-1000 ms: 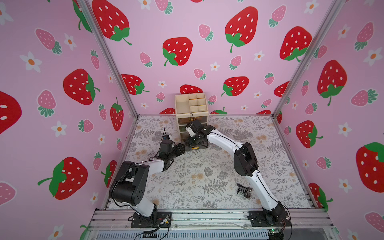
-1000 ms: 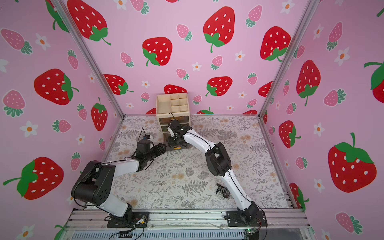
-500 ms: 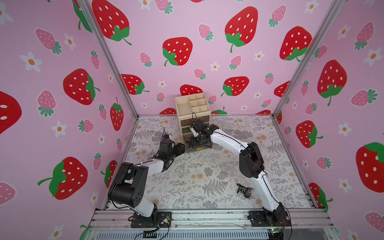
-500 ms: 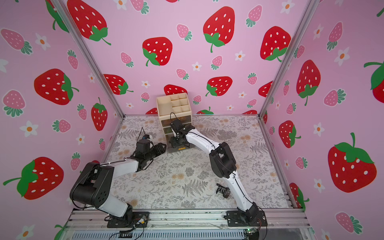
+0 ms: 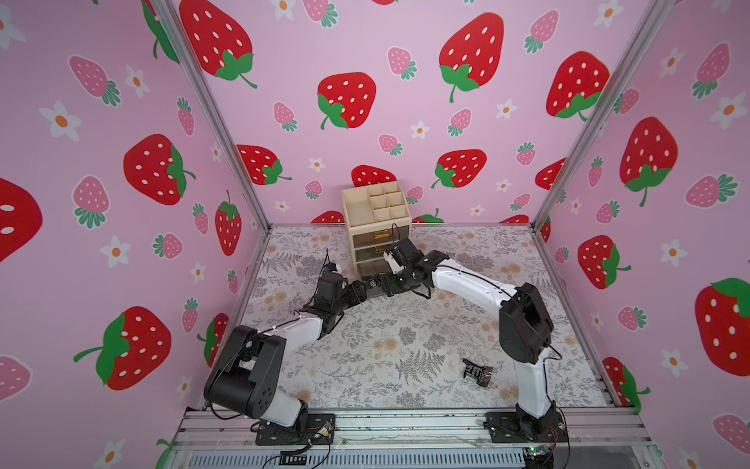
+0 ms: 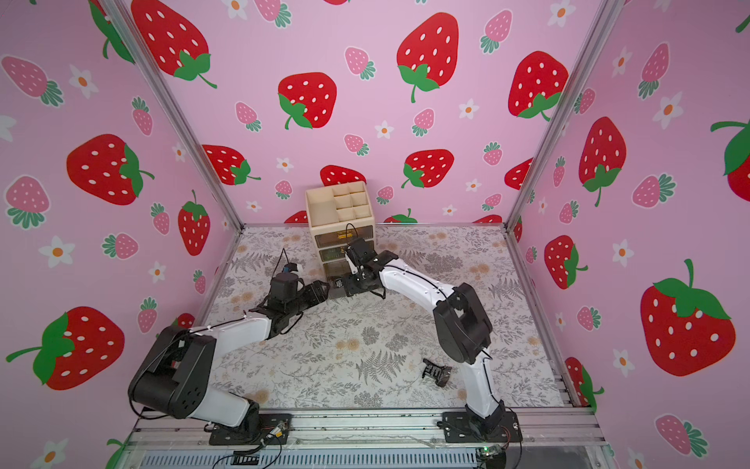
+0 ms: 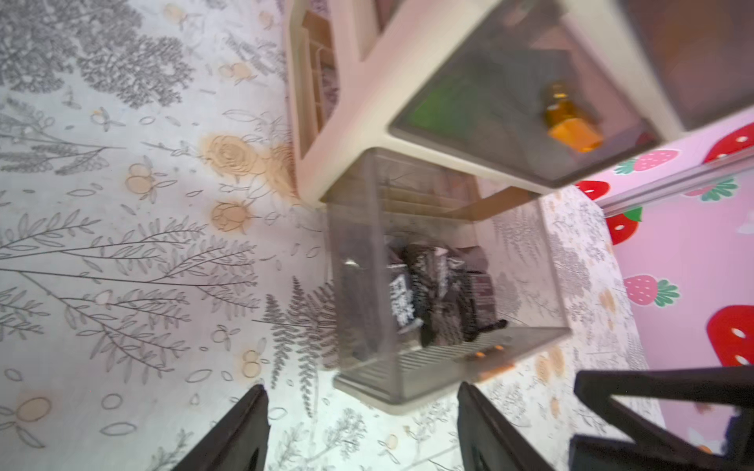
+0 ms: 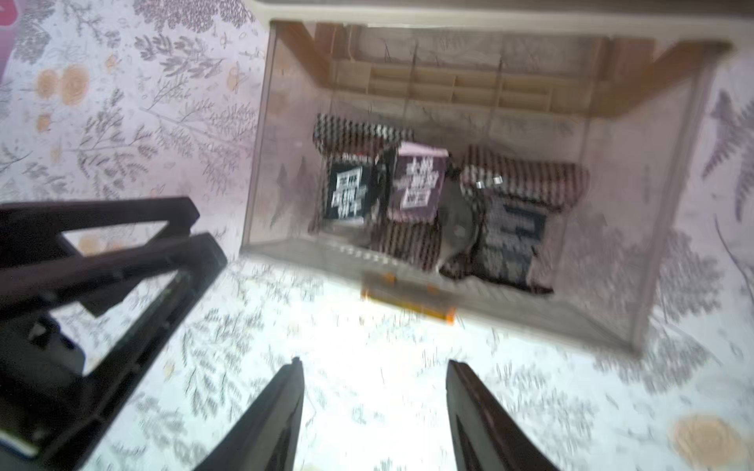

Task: Place the cookies into the drawer by color
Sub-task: Place the cookie in the drawer, then pick up the cookie at the center of the board.

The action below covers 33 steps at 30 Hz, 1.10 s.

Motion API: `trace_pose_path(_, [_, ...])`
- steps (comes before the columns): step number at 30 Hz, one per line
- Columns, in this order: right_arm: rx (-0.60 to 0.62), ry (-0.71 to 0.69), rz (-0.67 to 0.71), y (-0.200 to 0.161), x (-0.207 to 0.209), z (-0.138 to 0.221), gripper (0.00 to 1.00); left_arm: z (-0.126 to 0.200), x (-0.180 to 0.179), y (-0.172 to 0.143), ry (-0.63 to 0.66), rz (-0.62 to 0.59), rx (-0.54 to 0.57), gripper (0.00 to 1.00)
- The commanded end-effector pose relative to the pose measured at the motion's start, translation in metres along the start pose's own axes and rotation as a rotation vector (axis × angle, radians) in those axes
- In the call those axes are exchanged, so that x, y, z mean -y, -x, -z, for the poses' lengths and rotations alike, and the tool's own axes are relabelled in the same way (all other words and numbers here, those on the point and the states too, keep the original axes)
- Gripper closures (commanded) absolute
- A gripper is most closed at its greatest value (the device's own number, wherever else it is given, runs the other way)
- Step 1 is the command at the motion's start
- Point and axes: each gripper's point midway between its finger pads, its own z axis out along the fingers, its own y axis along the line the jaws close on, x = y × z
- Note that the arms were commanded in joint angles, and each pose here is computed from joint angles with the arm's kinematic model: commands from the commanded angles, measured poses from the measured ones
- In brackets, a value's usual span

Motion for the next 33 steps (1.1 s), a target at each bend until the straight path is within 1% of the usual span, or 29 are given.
trace_pose_path(1, [0.053, -0.013, -0.074, -0.019, 0.012, 0.038, 0.39, 0.022, 0.036, 0.004, -0.057, -0.077, 0.033, 0.25])
trace_pose_path(4, [-0.011, -0.086, -0.134, -0.067, 0.038, 0.054, 0.40, 0.041, 0.065, -0.011, -0.105, -0.151, 0.006, 0.25])
trace_pose_path(6, [-0.057, -0.149, -0.181, -0.103, 0.059, 0.068, 0.41, 0.052, 0.081, -0.028, -0.158, -0.166, -0.015, 0.25])
trace_pose_path(8, [-0.088, -0.182, -0.244, -0.137, 0.075, 0.081, 0.42, 0.061, 0.096, -0.045, -0.217, -0.178, -0.042, 0.25])
trace_pose_path(11, [-0.128, -0.182, -0.357, -0.186, 0.088, 0.093, 0.42, 0.069, 0.114, -0.070, -0.277, -0.198, -0.107, 0.25])
trace_pose_path(12, [-0.148, -0.156, -0.382, -0.201, 0.087, 0.097, 0.42, 0.070, 0.121, -0.079, -0.303, -0.204, -0.132, 0.25])
trace_pose_path(14, [-0.193, -0.121, -0.412, -0.228, 0.084, 0.102, 0.41, 0.072, 0.131, -0.093, -0.332, -0.215, -0.164, 0.25])
trace_pose_path(17, [-0.250, -0.136, -0.444, -0.264, 0.089, 0.112, 0.38, 0.076, 0.145, -0.114, -0.353, -0.252, -0.205, 0.24])
trace_pose_path(21, [-0.273, -0.079, -0.457, -0.288, 0.081, 0.123, 0.38, 0.074, 0.161, -0.139, -0.400, -0.269, -0.285, 0.23])
trace_pose_path(22, [-0.292, -0.082, -0.464, -0.295, 0.080, 0.121, 0.38, 0.072, 0.163, -0.143, -0.403, -0.273, -0.299, 0.23])
trace_pose_path(23, [-0.291, -0.051, -0.473, -0.299, 0.077, 0.122, 0.38, 0.070, 0.165, -0.148, -0.401, -0.281, -0.314, 0.23])
trace_pose_path(24, [-0.318, -0.047, -0.480, -0.307, 0.077, 0.120, 0.37, 0.068, 0.166, -0.153, -0.393, -0.288, -0.323, 0.23])
trace_pose_path(29, [-0.399, -0.095, -0.489, -0.327, 0.081, 0.111, 0.34, 0.062, 0.168, -0.165, -0.383, -0.303, -0.343, 0.23])
trace_pose_path(31, [-0.404, -0.081, -0.498, -0.329, 0.079, 0.103, 0.31, 0.061, 0.167, -0.166, -0.381, -0.303, -0.341, 0.23])
trace_pose_path(33, [-0.408, -0.107, -0.497, -0.330, 0.082, 0.098, 0.29, 0.059, 0.164, -0.166, -0.367, -0.307, -0.336, 0.22])
